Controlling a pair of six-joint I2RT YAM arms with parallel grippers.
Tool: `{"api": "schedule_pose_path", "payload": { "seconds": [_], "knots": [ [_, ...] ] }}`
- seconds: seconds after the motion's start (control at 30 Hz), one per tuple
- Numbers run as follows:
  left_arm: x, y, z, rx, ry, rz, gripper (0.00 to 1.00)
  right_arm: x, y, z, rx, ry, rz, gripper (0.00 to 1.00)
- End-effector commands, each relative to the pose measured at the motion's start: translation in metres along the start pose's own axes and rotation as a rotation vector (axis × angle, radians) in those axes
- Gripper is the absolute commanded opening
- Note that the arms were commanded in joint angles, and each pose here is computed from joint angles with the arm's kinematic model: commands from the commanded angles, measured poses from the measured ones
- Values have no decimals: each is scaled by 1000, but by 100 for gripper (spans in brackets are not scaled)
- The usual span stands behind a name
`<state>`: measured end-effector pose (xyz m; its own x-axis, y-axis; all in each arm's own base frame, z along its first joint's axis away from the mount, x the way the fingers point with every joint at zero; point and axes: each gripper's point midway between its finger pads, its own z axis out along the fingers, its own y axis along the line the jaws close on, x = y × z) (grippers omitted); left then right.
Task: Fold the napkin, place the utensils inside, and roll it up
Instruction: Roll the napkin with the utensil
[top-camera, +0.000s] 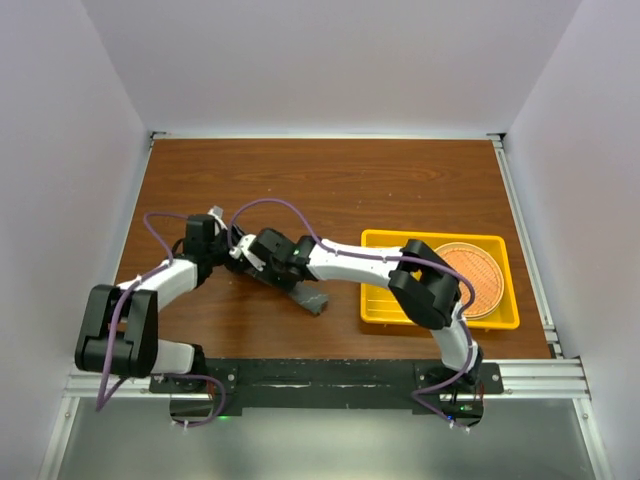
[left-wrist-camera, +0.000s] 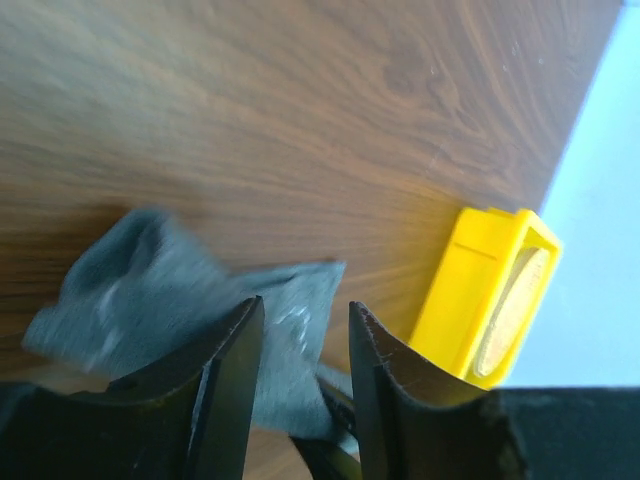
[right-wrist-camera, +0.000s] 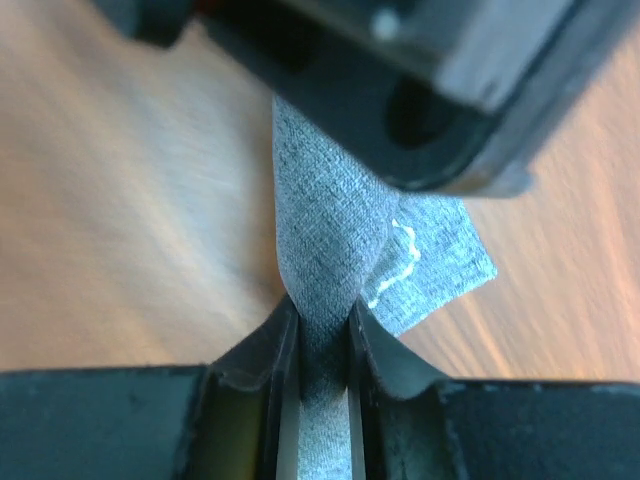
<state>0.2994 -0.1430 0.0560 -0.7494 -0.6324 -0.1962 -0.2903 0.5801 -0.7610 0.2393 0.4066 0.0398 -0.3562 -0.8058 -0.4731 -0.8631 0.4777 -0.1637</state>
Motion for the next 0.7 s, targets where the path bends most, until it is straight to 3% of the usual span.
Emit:
{"api": "schedule_pose_path", "payload": {
  "seconds": [0.0,0.03,0.2,0.3,0.67],
  "knots": [
    [-44,-20,-30,-62,-123,150,45,-16,22,-16,-391,-20,111,14],
    [-46,-21,-33,-70,-128,157,45,-8,29,-16,-556,19,175,13],
    [-40,-20,-36,-60,-124,125,45,-4,24,-17,-840,69,447,13],
    [-34,-19,-33,-35,-113,99,45,5,17,-7,-890,101,561,13],
    [-7,-25,-7,141,-25,40,43,23,11,12,-892,153,675,15]
  ]
}}
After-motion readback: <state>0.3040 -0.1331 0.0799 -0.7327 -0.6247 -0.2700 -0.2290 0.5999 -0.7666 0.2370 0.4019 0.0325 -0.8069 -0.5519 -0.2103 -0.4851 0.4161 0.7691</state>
